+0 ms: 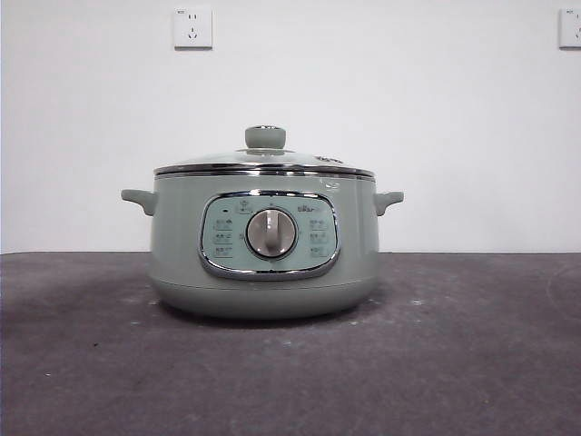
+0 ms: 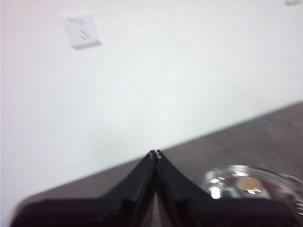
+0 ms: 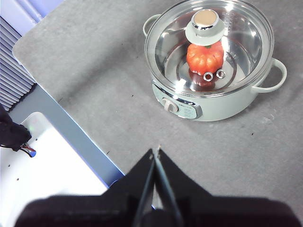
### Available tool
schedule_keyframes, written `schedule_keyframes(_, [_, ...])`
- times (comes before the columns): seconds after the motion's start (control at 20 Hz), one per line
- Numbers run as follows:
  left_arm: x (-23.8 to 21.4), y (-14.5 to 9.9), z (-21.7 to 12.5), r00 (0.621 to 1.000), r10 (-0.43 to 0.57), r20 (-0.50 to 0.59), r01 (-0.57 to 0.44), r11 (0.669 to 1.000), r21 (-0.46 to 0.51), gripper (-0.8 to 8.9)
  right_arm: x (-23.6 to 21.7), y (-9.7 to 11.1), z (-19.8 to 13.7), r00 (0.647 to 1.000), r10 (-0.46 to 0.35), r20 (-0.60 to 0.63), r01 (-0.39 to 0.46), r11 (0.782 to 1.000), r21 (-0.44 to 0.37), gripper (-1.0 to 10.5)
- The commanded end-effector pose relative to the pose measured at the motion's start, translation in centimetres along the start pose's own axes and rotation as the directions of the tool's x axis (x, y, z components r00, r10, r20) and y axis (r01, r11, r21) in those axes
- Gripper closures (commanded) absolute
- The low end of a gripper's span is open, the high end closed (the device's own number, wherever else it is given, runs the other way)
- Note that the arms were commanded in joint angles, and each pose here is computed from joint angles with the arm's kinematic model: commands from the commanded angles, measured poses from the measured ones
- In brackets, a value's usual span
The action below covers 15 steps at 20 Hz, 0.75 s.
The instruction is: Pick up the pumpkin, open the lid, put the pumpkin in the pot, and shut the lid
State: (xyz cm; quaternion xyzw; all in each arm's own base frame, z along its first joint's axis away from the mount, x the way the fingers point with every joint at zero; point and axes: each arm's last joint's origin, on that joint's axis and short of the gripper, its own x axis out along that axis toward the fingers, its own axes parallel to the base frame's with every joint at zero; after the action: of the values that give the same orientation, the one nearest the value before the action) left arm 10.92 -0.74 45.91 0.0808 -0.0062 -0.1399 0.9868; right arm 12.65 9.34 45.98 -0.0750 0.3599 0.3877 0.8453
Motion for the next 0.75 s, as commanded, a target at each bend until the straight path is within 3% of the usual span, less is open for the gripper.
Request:
schedule_keyframes(0.05, [-0.2,-0.3,-4.1,0.998,0.060,0.017,-0.060,0.998,0.011,8.17,0.0,0.0,-0.1,1.000,-0.002,0.003,0.002,1.000,0.004,9.5])
schedule_keyframes(0.2, [-0.7,-1.1,-10.6,0.989,0.147,0.008,-0.147,0.989,-0.004,8.17,-0.1,0.0,-0.1,1.000,-0.002,0.004,0.002,1.000,0.004,9.5])
schedule_keyframes(0.45, [-1.6,-2.6,-18.9,0.976,0.207,-0.066,-0.211,0.976,-0.046,8.17,-0.1,0.0,-0.1,1.000,-0.002,0.005,0.002,1.000,0.004,9.5])
schedule_keyframes(0.75, [-1.8,-3.6,-25.6,0.960,0.248,-0.131,-0.259,0.963,-0.071,8.17,-0.1,0.0,-0.1,1.000,-0.002,0.006,0.002,1.000,0.003,9.5])
